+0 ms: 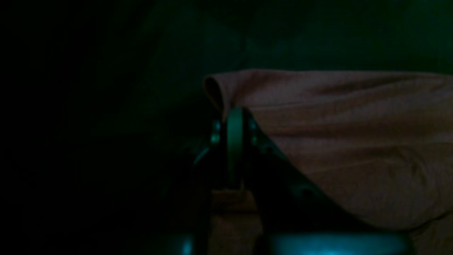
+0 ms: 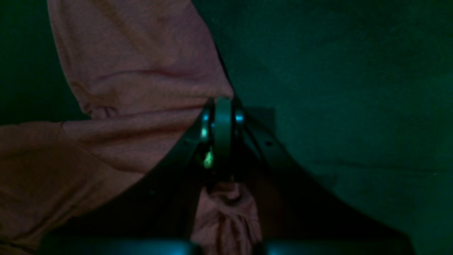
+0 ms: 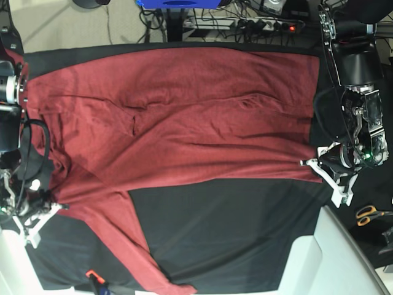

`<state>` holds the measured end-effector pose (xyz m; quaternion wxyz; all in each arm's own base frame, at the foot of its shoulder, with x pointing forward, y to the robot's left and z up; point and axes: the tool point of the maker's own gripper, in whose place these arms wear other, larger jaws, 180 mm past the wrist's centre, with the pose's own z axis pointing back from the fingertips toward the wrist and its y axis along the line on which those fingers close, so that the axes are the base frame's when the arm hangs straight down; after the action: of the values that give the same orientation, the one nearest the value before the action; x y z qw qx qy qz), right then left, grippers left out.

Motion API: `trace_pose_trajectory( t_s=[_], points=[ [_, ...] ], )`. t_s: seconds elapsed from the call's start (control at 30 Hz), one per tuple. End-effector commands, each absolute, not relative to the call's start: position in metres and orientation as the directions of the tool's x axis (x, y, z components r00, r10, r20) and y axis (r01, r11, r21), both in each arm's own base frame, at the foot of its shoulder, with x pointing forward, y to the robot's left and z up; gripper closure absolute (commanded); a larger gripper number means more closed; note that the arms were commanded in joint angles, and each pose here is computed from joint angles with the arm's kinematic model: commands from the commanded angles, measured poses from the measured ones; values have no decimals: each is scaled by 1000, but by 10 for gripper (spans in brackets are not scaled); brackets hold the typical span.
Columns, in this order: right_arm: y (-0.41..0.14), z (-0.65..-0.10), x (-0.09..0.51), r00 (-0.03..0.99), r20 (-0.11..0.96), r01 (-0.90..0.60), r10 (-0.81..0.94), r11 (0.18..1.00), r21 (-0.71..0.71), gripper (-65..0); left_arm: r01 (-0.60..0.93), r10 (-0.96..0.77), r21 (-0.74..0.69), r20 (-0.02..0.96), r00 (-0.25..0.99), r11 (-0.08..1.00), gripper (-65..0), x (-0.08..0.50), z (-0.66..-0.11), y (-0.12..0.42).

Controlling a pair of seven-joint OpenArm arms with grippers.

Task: Fold the T-shirt properly
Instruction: 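Hold the folded edge with both grippers and adjust it flat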

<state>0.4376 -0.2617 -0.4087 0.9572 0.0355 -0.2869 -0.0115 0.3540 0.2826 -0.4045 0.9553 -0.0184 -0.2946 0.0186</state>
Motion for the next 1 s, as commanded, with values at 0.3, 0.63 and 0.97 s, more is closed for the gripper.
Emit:
trace_pose_trajectory(
  t_s=[0.3, 0.63, 0.97],
  points=[
    [-269, -396, 439, 804, 594, -9, -19, 999, 45, 0, -22, 35, -29, 577, 816, 999, 0, 351, -400, 289],
    [-266, -379, 454, 780, 625, -18, -13, 999, 43, 0, 4, 1, -6, 636, 772, 1000, 0, 364, -373, 285],
    [-266, -367, 464, 760, 650, -21, -11, 999, 41, 0, 4, 1, -6, 639, 770, 1000, 0, 366, -372, 285]
  ],
)
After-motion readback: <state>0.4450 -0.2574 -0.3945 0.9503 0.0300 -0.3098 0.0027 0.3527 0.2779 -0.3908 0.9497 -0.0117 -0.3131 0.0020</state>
